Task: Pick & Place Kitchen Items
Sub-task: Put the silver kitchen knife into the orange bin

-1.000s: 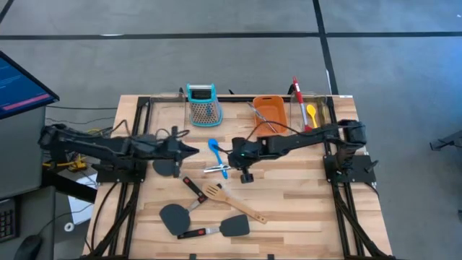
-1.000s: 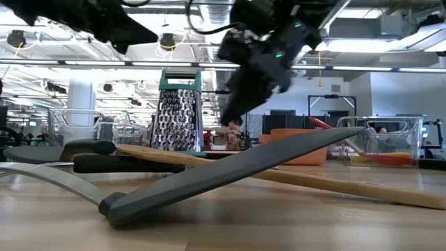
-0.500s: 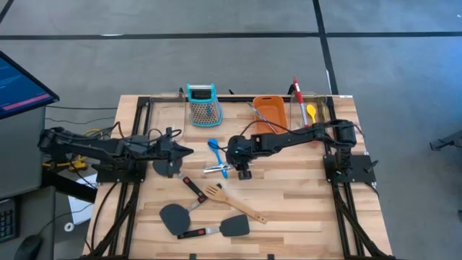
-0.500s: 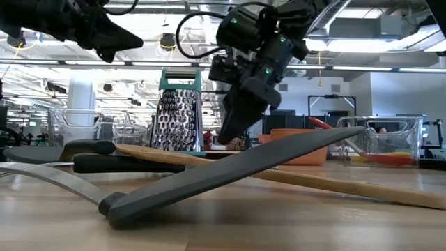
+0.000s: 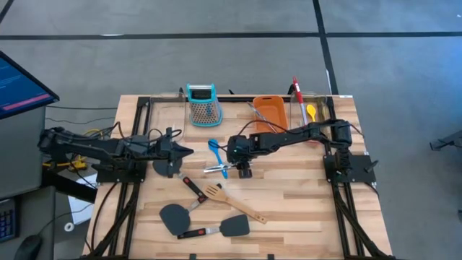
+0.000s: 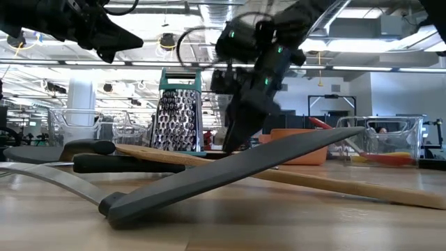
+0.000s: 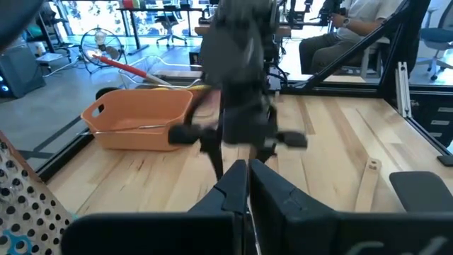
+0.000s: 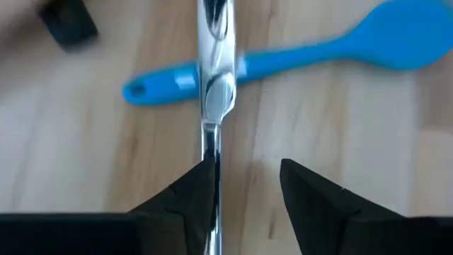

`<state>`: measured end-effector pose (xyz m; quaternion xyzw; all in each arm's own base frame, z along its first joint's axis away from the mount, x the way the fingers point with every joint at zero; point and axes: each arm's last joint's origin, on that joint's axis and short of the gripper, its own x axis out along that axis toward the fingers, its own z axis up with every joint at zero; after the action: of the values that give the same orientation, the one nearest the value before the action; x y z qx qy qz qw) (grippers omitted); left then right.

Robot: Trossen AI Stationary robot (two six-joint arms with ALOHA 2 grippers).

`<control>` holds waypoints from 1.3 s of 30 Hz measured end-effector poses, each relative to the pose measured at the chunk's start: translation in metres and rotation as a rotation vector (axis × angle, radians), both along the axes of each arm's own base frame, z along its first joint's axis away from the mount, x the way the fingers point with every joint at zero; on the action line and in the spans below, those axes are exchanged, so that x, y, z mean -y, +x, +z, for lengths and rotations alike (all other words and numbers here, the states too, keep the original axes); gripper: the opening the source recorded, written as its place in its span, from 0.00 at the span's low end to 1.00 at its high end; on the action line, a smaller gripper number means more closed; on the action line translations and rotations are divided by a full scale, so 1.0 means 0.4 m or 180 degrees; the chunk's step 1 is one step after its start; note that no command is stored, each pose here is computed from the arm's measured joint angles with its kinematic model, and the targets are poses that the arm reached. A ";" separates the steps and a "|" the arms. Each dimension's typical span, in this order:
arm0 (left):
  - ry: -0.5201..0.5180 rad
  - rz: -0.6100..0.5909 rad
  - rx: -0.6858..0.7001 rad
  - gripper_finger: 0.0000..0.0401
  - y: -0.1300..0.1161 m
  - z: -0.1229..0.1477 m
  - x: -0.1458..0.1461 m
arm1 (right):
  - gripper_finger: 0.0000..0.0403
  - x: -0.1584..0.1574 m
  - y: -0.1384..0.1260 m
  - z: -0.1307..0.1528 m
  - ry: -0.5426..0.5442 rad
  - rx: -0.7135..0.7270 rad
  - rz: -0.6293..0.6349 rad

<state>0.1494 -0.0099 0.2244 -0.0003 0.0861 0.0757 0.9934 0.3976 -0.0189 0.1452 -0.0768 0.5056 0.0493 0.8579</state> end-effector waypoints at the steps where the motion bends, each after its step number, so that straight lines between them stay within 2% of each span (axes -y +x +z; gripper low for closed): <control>1: 0.0000 0.0000 -0.0001 0.00 0.000 0.000 0.000 | 0.38 0.000 -0.007 -0.008 0.0025 -0.0082 -0.0005; 4: 0.0000 0.0000 -0.0002 0.00 0.000 0.000 0.000 | 0.35 -0.002 0.013 -0.029 0.0087 0.0010 0.0017; 8: 0.0001 0.0001 -0.0009 0.00 0.000 -0.001 0.000 | 0.33 -0.001 0.015 -0.054 0.0129 -0.0083 0.0000; 13: 0.0001 0.0002 -0.0007 0.00 0.000 -0.001 0.000 | 0.31 -0.002 0.014 -0.059 0.0152 -0.0106 0.0012; 26: 0.0003 0.0011 -0.0007 0.00 0.000 -0.001 0.000 | 0.30 -0.003 -0.002 0.042 0.0111 0.0215 0.0020; 39: 0.0003 0.0010 -0.0009 0.00 0.000 -0.001 0.000 | 0.31 -0.047 -0.006 0.045 0.0175 0.0158 0.0083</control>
<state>0.1495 -0.0099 0.2239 0.0001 0.0875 0.0773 0.9932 0.3951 -0.0003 0.1631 -0.0610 0.4817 0.0725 0.8712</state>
